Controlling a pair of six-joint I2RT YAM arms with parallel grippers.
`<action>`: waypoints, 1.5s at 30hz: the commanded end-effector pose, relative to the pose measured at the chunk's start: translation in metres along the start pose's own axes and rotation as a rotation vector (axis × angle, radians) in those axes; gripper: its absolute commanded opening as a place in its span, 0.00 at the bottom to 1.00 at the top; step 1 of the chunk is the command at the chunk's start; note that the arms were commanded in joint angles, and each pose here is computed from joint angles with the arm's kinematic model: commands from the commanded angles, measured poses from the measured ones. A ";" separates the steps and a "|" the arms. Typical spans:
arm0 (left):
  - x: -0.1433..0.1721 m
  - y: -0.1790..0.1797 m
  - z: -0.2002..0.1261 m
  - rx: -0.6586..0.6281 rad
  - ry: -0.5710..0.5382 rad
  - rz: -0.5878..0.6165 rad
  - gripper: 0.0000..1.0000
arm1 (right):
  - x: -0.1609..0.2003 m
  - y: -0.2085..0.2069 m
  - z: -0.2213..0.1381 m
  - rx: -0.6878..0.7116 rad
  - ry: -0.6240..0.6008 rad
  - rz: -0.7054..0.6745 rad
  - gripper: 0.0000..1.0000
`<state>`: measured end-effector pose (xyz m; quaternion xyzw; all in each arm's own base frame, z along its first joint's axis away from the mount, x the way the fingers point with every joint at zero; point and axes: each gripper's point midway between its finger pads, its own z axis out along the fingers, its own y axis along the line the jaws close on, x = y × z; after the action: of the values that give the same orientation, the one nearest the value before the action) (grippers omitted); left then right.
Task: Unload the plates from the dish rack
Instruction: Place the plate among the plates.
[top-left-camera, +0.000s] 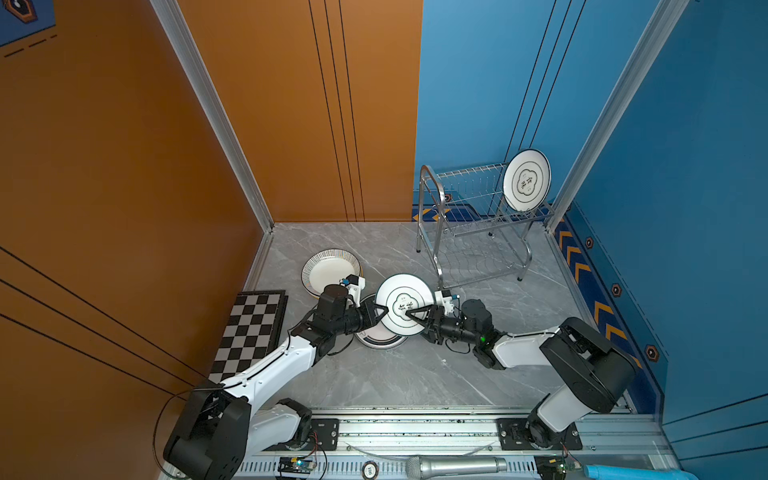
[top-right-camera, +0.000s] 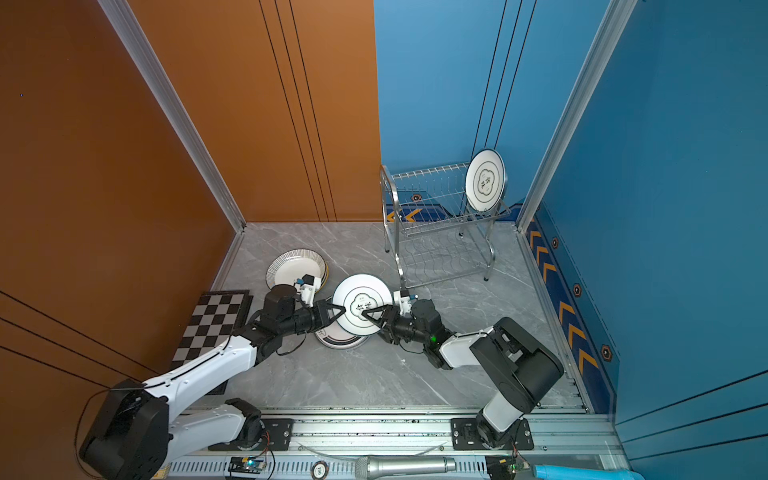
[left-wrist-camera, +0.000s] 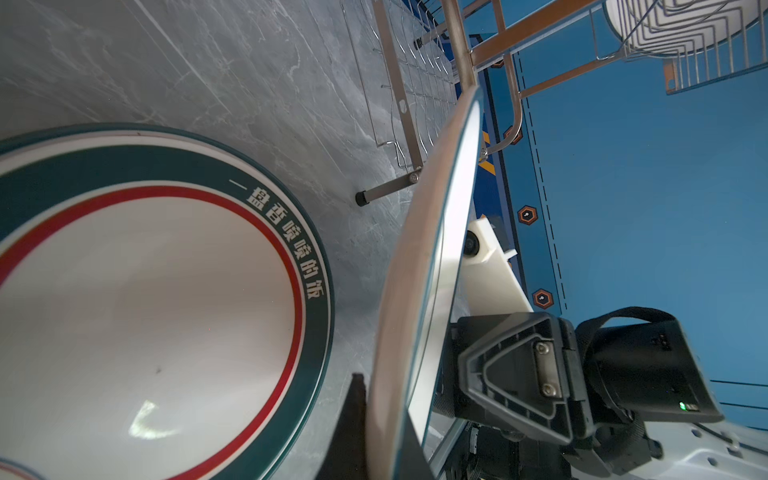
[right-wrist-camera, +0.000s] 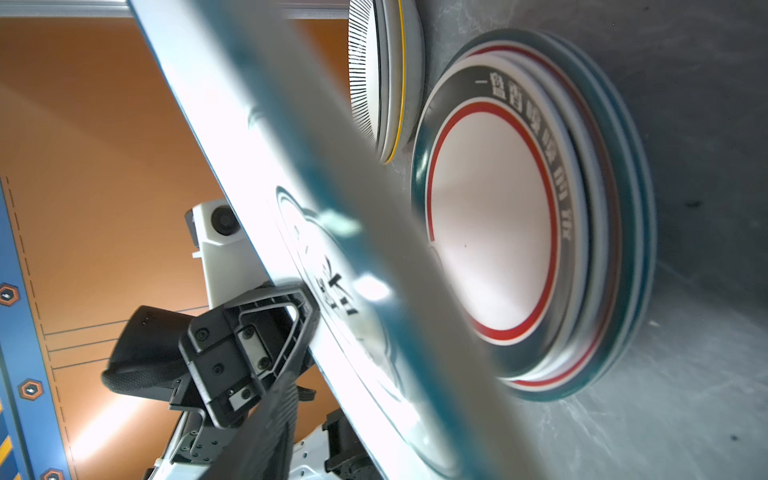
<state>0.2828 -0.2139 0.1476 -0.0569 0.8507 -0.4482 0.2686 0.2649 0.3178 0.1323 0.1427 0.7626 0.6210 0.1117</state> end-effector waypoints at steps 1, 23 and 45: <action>0.009 0.010 -0.005 -0.027 0.030 -0.012 0.00 | -0.006 0.020 -0.003 -0.003 -0.029 -0.082 0.73; -0.005 0.078 -0.041 -0.232 -0.055 -0.213 0.00 | -0.047 -0.007 -0.161 0.903 -0.371 -0.505 1.00; 0.010 0.107 -0.018 -0.290 0.031 -0.301 0.13 | -0.053 -0.006 -0.174 0.942 -0.389 -0.529 1.00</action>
<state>0.2877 -0.1416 0.0789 -0.2087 0.8841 -0.3684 0.1977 0.2526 0.1440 0.1550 0.1026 0.9310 0.1417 0.3203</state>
